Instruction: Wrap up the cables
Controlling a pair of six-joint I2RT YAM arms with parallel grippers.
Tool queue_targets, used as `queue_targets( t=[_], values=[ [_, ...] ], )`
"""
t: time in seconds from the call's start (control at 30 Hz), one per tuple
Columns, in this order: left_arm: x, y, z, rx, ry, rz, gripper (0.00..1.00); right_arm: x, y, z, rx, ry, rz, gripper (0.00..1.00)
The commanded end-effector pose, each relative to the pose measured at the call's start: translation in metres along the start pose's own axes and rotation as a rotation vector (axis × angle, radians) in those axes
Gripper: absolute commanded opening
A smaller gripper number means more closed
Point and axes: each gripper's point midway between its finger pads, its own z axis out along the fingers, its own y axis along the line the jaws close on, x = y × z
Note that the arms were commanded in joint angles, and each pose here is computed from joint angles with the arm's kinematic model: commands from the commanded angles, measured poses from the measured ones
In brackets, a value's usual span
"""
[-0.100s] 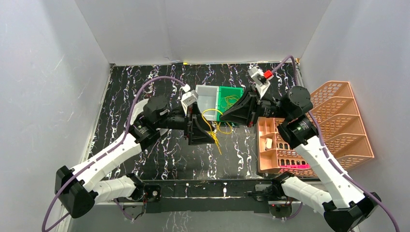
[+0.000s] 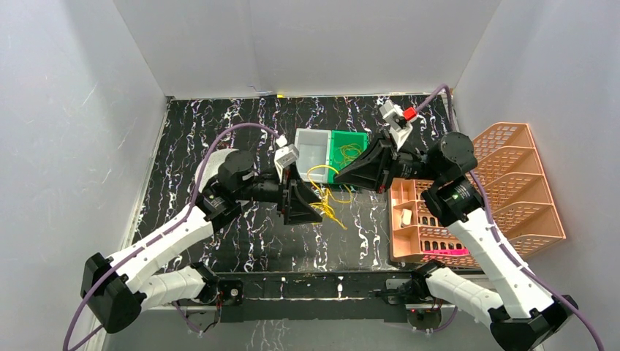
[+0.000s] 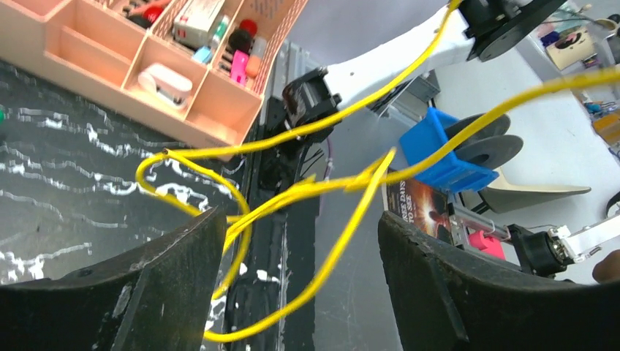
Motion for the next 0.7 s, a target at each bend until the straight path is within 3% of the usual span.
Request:
queue_targets(
  t=[0.0,0.13,0.33,0.4,0.47,0.57,0.67],
  values=[
    [0.019,0.008,-0.004,-0.028,0.015,0.009,0.71,-0.028,0.03,-0.005,-0.034,-0.066,-0.122,0.0],
    [0.023,0.008,-0.006,-0.034,0.019,0.007,0.61,-0.03,0.03,-0.005,-0.028,-0.069,-0.123,0.0],
    [0.025,0.006,-0.01,-0.051,0.021,0.018,0.29,-0.031,0.029,-0.005,-0.007,-0.076,-0.13,0.0],
    [0.026,0.007,-0.013,-0.064,0.023,0.018,0.26,-0.03,0.026,-0.006,0.006,-0.072,-0.127,0.0],
    [0.025,0.007,-0.015,-0.086,0.018,0.021,0.32,-0.029,0.024,-0.006,0.017,-0.068,-0.124,0.0],
    [0.024,0.009,-0.022,-0.142,0.007,0.039,0.57,-0.028,0.022,-0.006,0.026,-0.069,-0.121,0.0],
    [0.02,0.013,-0.032,-0.214,-0.011,0.075,0.73,-0.027,0.022,-0.006,0.026,-0.065,-0.119,0.0]
  ],
)
